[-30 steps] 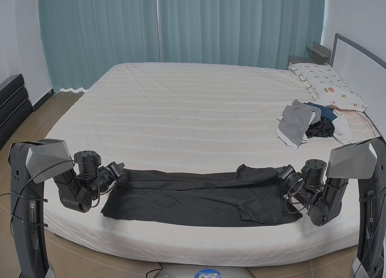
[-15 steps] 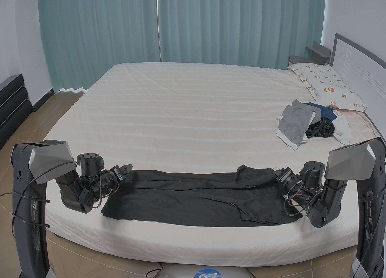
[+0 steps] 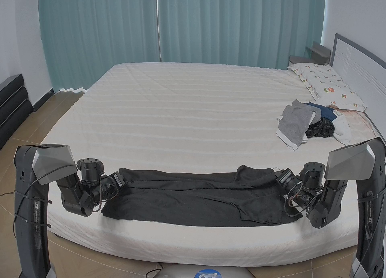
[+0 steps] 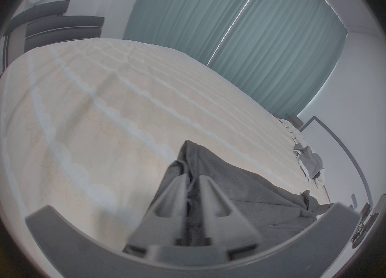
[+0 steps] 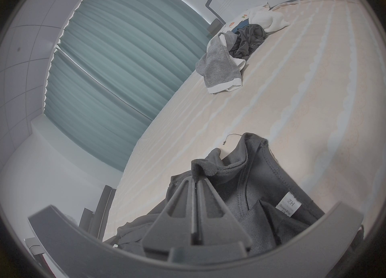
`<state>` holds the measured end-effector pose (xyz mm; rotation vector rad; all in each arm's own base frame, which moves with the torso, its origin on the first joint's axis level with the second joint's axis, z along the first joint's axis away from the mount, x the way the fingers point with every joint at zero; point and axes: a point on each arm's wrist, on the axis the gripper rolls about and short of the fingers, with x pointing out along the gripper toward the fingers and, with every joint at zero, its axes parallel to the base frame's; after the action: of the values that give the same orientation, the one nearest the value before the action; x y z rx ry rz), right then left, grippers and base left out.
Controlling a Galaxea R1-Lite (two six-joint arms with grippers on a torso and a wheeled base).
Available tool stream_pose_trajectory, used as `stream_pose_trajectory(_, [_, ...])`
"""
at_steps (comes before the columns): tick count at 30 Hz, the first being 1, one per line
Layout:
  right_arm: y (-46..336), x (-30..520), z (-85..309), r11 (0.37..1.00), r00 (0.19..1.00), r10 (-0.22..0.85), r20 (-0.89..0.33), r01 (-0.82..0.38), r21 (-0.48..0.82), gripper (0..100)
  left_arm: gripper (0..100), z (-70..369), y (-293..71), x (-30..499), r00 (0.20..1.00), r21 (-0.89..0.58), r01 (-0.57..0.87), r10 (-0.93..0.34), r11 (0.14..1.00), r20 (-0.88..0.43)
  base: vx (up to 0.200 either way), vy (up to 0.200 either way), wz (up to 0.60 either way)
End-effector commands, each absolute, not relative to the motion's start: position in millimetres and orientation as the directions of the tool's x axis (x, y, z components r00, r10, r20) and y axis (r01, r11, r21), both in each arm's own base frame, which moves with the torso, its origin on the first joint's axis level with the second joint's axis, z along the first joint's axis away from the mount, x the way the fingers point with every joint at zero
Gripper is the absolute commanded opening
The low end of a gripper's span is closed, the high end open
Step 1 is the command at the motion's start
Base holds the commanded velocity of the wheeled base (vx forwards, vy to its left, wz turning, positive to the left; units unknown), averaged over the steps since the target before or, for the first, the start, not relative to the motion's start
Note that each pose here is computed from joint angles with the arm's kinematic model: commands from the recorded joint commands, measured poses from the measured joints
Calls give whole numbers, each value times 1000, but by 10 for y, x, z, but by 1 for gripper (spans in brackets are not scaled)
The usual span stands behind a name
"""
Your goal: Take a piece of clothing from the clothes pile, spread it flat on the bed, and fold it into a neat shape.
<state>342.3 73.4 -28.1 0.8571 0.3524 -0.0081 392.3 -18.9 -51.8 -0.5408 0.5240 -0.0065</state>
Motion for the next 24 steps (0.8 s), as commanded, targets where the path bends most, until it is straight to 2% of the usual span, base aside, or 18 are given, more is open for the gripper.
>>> stream_pose_trajectory(1, [730,3423,-275,658,943,132,-306,147,739,0,0,-531,-169,3914,870,-484,-150,-118,862,-479,0,0,0])
stream_pose_trajectory(10, [727,3411,-254,657,945,132,-298,142,741,0,0,-366,-164,4023,907,-496,-208,-24,843,-421,0,0,0])
stream_pose_trajectory(16, [728,3416,-244,656,947,133,-292,137,743,0,0,-180,-176,4031,924,-549,-204,-26,810,-381,0,0,0])
stream_pose_trajectory(24, [731,3459,-167,648,957,126,-260,119,752,0,0,-140,-183,4048,930,-573,-204,-26,794,-367,0,0,0])
